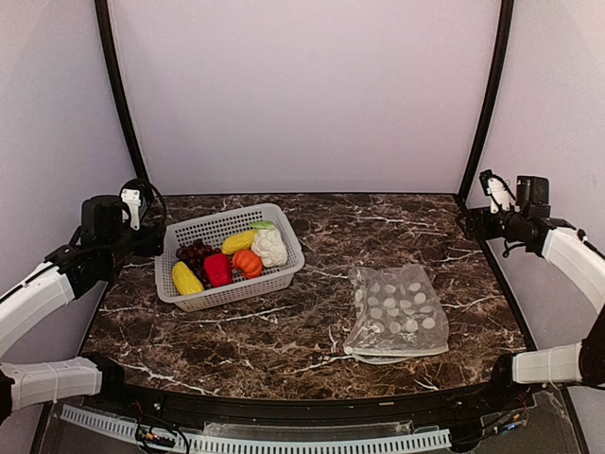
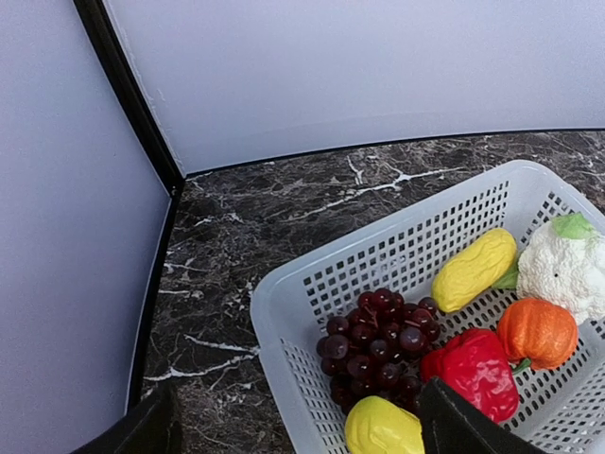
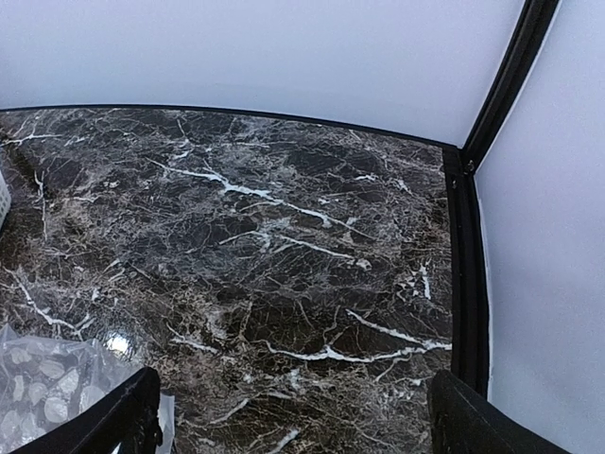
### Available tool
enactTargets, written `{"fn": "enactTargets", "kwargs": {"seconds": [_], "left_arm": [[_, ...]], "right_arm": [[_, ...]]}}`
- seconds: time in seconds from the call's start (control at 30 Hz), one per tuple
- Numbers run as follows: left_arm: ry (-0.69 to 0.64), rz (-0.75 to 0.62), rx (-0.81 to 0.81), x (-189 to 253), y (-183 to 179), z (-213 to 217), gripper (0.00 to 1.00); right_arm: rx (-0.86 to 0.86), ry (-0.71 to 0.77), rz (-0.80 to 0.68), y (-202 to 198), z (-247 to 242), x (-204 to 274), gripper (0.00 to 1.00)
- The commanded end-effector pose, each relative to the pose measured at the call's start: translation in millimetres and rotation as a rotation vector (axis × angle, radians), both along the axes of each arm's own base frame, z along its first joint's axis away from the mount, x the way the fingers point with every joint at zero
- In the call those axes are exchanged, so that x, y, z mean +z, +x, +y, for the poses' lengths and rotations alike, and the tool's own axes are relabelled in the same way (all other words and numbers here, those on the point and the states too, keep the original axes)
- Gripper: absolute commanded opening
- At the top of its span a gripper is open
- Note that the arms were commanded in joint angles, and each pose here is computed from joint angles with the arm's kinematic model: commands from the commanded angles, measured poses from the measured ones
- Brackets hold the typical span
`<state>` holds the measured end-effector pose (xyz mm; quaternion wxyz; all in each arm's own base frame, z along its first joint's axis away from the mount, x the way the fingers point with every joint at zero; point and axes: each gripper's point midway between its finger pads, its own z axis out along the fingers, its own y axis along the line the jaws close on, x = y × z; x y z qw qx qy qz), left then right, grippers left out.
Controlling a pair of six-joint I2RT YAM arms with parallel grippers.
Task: Place the food in the zip-top bag and seal the zipper
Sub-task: Adjust the bin at the corner of the board.
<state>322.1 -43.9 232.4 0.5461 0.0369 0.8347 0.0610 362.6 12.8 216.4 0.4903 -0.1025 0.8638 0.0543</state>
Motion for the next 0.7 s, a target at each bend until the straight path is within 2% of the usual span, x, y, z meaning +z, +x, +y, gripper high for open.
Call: {"fn": "enactTargets", "kwargs": {"seconds": [0.0, 0.17, 0.3, 0.53, 0.67], "left_arm": [[-0.055, -0.001, -0.178, -2.6, -1.1, -33.8, 0.87], [-0.01, 0.058, -0.429, -9.7, -20.1, -95.1, 0.89], [0.054, 0.134, -0.577, -18.1, -41.1, -133.9, 0.85], [0.128, 0.289, -0.704, -33.0, -62.2, -169.8, 0.74], [0.181, 0.377, -0.702, -51.7, -62.0, -177.5, 0.73]], "right_arm": [[0.085, 0.002, -0.048, 2.8, 8.5, -0.8, 0.97], [0.303, 0.039, -0.049, -16.7, 40.2, -8.7, 0.95], [0.428, 0.078, -0.057, -28.6, 60.3, -7.0, 0.91], [0.566, 0.07, -0.05, -39.6, 87.3, -12.8, 0.85], [0.607, 0.066, -0.047, -44.6, 96.6, -13.8, 0.84]]}}
